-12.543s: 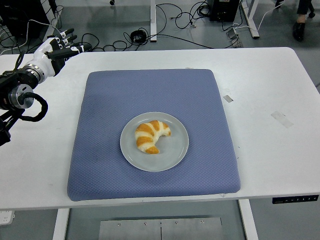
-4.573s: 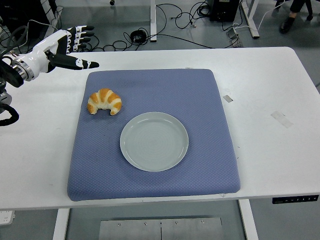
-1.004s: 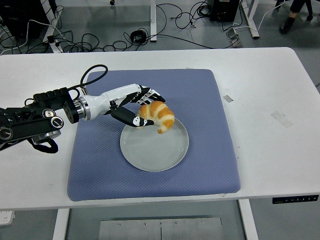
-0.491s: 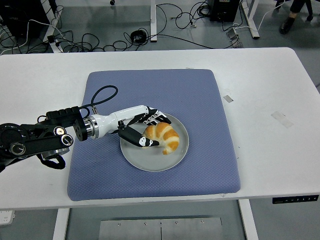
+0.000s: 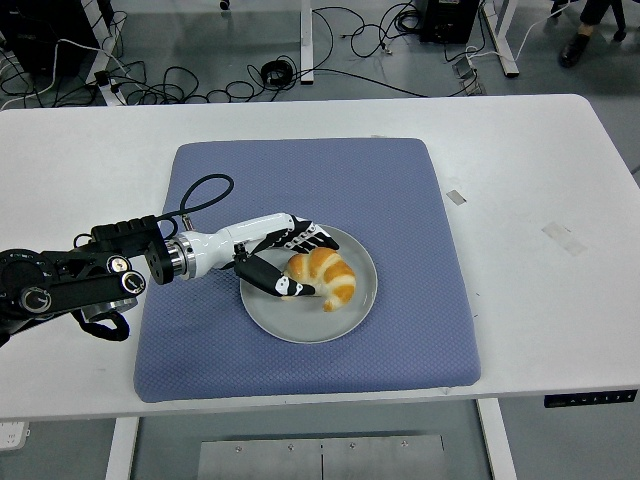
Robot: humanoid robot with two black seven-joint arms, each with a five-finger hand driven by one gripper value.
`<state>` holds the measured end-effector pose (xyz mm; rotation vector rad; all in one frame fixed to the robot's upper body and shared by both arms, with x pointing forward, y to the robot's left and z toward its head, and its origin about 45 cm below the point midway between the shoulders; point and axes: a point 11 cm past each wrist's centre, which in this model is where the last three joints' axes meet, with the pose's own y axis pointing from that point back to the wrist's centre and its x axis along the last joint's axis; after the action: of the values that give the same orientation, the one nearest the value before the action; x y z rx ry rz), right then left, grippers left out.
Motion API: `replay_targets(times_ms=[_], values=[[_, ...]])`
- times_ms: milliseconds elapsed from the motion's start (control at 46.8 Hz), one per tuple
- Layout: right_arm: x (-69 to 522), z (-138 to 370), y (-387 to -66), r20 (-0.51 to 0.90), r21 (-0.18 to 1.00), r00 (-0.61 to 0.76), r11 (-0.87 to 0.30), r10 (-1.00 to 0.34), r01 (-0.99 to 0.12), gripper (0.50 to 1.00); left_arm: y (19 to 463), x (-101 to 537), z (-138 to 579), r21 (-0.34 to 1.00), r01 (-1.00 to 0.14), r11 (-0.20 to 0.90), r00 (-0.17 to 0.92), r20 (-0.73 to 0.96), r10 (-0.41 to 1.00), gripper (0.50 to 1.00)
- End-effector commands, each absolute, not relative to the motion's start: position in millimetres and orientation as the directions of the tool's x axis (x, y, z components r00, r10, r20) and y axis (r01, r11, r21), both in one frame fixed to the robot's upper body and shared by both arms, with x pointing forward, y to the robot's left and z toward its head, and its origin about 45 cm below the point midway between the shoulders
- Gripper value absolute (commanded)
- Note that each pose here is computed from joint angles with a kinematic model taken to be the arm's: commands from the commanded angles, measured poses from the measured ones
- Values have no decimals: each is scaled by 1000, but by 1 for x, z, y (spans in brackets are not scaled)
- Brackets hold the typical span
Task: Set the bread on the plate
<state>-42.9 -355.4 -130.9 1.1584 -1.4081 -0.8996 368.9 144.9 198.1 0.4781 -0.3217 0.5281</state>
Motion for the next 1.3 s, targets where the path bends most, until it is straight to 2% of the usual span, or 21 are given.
replay_targets(times_ms=[0, 150, 598, 769, 919, 1111, 1282], values=[[-43, -131, -355, 254, 953, 23, 246, -967, -174, 1000, 145, 369, 198, 350, -549, 759, 819, 409, 403, 814], [-43, -131, -355, 255, 953, 23, 247, -967, -174, 1000, 146, 369, 198, 350, -551, 757, 817, 411, 405, 836], [-43, -131, -355, 255, 953, 23, 247, -967, -174, 1000, 153, 378, 212, 328, -578, 747, 798, 416, 435, 951], [-43, -131, -355, 254, 953, 23, 246, -967, -174, 1000, 151, 387, 230, 274, -599, 752, 778, 422, 465, 960], [-43, -131, -355, 255, 953, 23, 247, -967, -174, 1000, 151, 399, 249, 210, -644, 736, 749, 371, 549, 960], [-43, -131, -355, 255, 953, 23, 247, -967, -174, 1000, 166, 421, 265, 158, -732, 663, 679, 252, 689, 958], [-43, -131, -355, 255, 953, 23, 247, -967, -174, 1000, 187, 438, 262, 164, -789, 592, 614, 228, 755, 958]])
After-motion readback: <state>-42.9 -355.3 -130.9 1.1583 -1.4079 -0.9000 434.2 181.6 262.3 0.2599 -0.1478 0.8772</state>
